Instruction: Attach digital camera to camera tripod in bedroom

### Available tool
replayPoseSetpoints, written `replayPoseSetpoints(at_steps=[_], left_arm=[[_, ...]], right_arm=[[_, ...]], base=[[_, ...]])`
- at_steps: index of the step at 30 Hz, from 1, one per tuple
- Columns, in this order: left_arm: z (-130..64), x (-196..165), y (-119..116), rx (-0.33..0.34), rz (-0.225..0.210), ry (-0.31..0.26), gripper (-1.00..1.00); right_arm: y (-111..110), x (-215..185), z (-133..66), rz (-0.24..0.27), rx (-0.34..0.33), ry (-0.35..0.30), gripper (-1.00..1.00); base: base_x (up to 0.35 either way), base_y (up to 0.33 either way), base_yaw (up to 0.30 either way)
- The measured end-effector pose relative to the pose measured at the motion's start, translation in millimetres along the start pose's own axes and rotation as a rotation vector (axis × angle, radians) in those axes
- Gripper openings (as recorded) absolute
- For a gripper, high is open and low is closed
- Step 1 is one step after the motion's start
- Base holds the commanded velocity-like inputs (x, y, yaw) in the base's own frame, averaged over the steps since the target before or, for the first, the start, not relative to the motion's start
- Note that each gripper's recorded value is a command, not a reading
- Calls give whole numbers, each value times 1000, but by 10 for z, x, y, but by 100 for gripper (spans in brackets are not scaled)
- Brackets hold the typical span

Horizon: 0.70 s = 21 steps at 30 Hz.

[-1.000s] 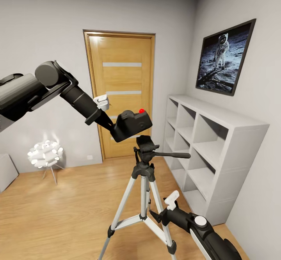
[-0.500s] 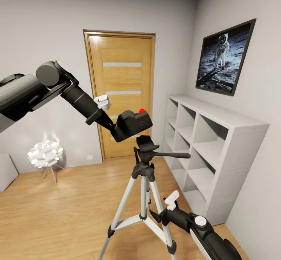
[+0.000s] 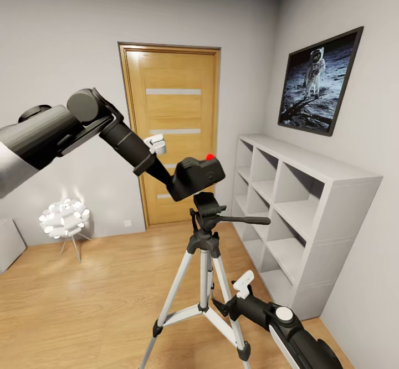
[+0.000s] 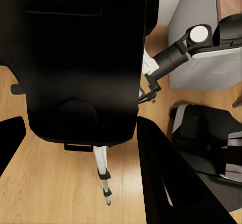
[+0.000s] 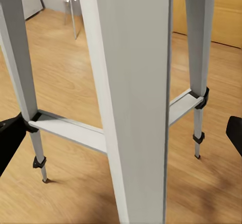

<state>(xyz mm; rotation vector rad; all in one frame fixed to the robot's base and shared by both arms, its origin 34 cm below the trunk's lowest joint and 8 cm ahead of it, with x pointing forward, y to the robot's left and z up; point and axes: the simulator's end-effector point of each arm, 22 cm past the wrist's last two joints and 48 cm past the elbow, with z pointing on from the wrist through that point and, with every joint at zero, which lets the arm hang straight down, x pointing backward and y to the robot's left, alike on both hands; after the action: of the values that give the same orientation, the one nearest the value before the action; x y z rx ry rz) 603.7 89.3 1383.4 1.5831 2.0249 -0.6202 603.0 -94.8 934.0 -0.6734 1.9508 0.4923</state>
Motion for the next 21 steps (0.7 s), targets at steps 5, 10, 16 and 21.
replayPoseSetpoints(at_steps=[5,10,16,21], left_arm=[[28,-34,-7,5,1,0,-100],[36,-48,-10,7,1,-1,-100],[37,-52,-8,7,0,-2,-100],[35,-55,-8,7,0,-2,-100]], right_arm=[[-1,-14,1,-1,1,-6,-100],[-7,-16,0,-7,3,-7,-100],[-5,-16,-1,-3,1,-8,-100],[-8,-17,-2,-3,2,-8,-100]], base=[[0,0,0],[0,0,0],[0,0,0],[0,0,0]])
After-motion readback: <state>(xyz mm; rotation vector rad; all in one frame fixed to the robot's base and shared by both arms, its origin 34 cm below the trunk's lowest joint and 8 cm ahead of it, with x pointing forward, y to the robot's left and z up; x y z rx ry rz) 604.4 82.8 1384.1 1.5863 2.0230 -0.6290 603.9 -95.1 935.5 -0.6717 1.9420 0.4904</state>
